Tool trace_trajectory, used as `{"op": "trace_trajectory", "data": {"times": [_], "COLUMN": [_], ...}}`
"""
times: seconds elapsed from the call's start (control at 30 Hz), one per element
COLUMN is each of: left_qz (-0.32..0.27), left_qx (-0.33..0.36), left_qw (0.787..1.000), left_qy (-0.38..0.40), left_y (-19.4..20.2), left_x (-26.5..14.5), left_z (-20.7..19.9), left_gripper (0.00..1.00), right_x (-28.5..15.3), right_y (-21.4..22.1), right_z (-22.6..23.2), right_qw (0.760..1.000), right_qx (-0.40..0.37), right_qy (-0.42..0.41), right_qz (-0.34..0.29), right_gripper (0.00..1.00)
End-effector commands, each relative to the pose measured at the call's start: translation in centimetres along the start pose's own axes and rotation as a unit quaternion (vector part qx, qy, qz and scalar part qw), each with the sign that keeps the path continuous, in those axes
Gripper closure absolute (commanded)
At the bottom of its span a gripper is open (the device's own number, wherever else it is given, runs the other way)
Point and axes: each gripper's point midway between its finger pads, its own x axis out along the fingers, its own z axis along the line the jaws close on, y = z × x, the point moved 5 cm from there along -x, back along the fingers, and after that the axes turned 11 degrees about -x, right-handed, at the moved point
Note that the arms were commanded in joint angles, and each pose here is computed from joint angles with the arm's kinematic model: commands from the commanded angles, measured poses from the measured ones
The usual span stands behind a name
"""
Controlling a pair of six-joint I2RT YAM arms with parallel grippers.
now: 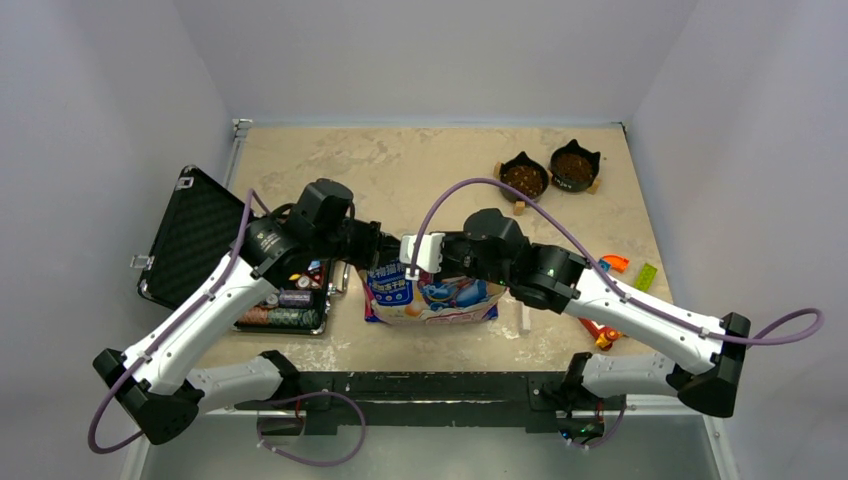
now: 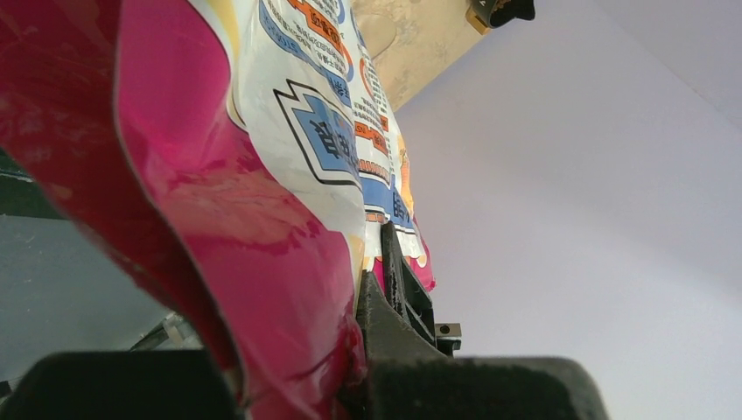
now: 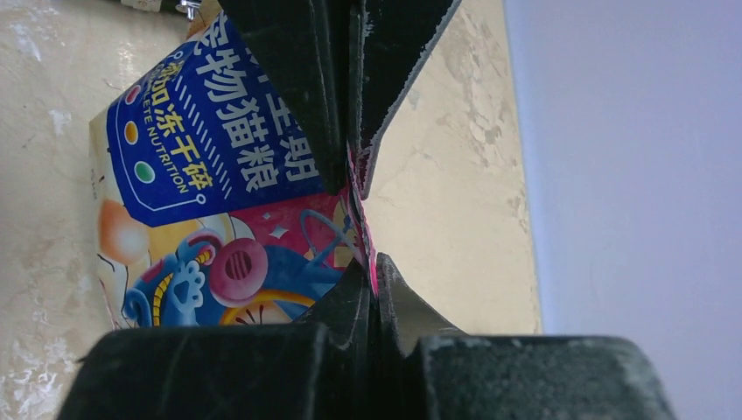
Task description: Serve the pet food
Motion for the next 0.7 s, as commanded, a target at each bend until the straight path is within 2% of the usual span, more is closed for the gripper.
{"op": "trace_trajectory", "data": {"times": [0.0,0.33,0.5,0.67], "left_qz": [0.017,-0.026,-0.066,-0.081], "left_qx": [0.002,-0.010,0.001,0.008], "left_qw": [0.999,0.998,0.995,0.992], "left_qy": [0.031,0.051,0.074,0.095], "left_y": [0.7,0.0,-0.6,-1.2], "left_x": [-1.3,-2.3,-2.9,-2.9], "left_z": [-0.7,-1.7,-4.0,-7.8], "left_gripper": [1.00,1.00,1.00,1.00], "right_x": [-1.9,-3.1,-4.1,-4.3], "right_y": [-0.5,-0.3,0.1,0.4], "right_z": [-3.7,-4.7,-8.5,-12.9], "right_qw": [0.996,0.991,0.982,0.977], "right_qx": [-0.006,0.010,0.039,0.019], "right_qy": [0.090,0.131,0.182,0.213], "right_qz": [0.021,0.021,0.009,0.017], "right_gripper": [1.00,1.00,1.00,1.00]}}
